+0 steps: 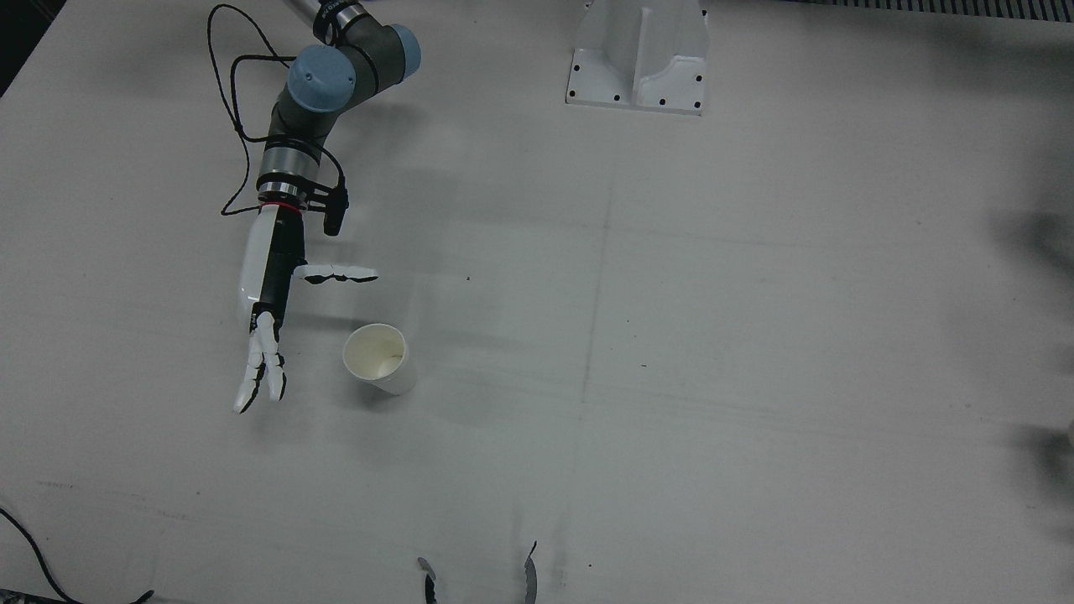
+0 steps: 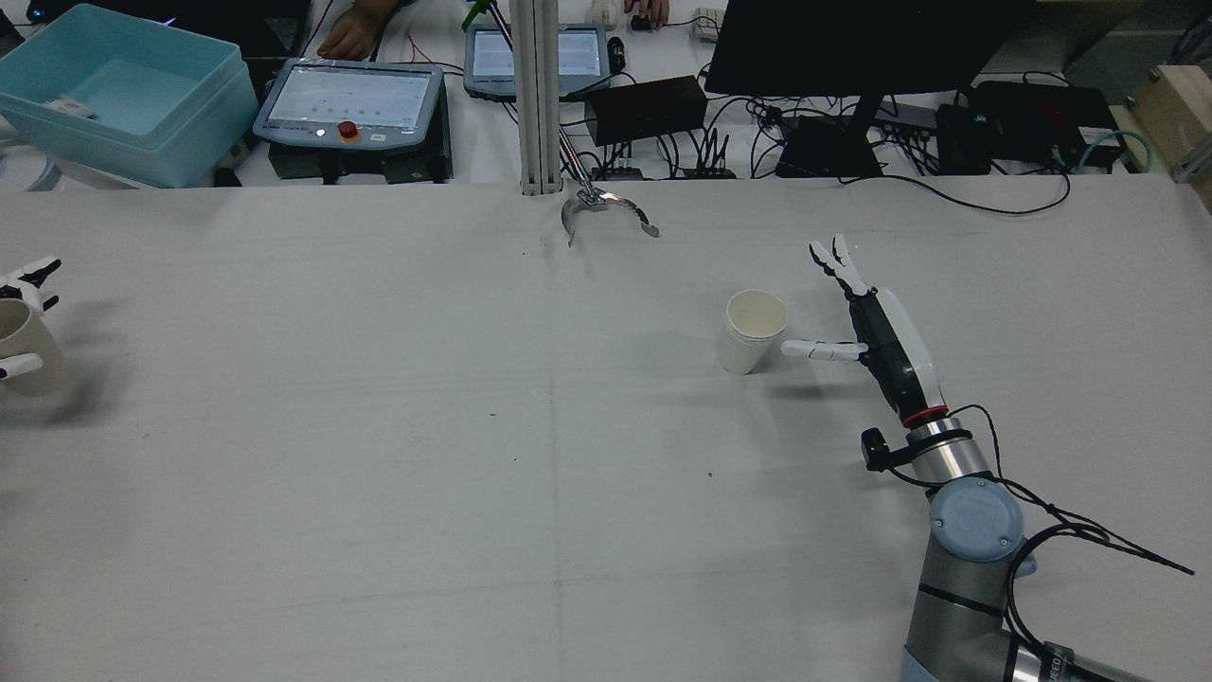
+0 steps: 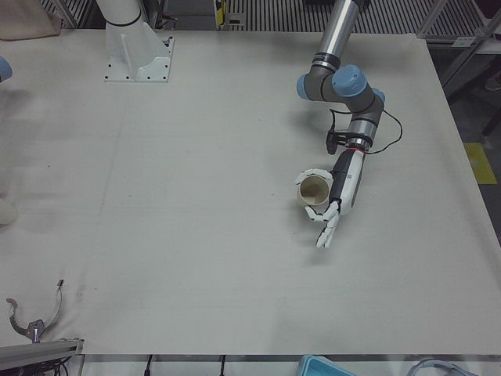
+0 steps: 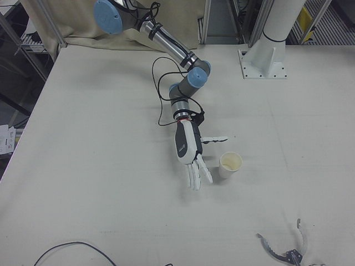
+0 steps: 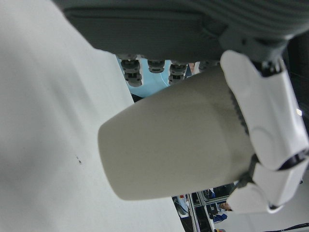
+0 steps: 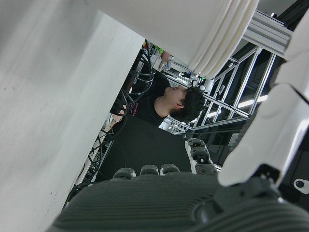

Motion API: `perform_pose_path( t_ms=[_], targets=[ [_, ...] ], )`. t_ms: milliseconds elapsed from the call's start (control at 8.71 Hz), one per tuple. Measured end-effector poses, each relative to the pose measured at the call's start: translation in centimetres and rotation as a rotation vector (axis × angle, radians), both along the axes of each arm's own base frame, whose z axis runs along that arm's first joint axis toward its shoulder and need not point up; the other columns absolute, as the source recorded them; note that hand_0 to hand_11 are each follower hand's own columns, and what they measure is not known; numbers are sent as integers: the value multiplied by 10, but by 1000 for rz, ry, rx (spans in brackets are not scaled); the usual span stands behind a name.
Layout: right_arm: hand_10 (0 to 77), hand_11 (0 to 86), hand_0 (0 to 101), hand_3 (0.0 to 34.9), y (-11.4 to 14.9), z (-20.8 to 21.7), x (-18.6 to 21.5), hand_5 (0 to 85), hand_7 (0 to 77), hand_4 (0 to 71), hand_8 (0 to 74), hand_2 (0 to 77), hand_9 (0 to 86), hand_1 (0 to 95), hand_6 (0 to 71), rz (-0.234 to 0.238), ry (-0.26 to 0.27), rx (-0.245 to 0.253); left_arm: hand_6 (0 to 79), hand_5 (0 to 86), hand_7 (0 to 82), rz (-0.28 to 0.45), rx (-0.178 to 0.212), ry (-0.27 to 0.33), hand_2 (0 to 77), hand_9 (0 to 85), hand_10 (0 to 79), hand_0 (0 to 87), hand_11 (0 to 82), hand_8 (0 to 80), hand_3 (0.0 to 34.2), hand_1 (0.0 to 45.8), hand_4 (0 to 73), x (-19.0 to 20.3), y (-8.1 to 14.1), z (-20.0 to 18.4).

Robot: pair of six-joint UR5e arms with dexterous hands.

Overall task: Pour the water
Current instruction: 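Reach the right hand toward the white paper cup on the table, then close the right hand fingers around the white paper cup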

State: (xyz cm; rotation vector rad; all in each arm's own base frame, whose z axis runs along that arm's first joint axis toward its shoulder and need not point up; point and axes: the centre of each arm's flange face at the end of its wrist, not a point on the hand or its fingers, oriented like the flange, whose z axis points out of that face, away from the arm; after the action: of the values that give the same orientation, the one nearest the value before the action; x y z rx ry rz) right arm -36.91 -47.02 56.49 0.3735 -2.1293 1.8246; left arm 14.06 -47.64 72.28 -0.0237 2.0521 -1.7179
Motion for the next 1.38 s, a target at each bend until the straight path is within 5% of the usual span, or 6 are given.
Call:
perform_pose_path(
  t_ms=[459, 1378],
  targets=[
    [5, 5, 454, 0, -6, -7, -13, 27, 16, 27, 5, 76, 5, 120, 5, 32, -127, 11, 49, 584, 104, -1, -4, -3, 365, 49, 65, 450, 114, 22, 0, 109, 262, -1, 1, 3],
    [5, 5, 443, 0, -16, 2, -64, 44, 11, 33, 5, 82, 5, 109, 5, 15, -94, -17, 49, 584, 104, -2, -17, -10, 365, 44, 65, 447, 114, 22, 0, 109, 262, -7, 9, 11]
  ],
)
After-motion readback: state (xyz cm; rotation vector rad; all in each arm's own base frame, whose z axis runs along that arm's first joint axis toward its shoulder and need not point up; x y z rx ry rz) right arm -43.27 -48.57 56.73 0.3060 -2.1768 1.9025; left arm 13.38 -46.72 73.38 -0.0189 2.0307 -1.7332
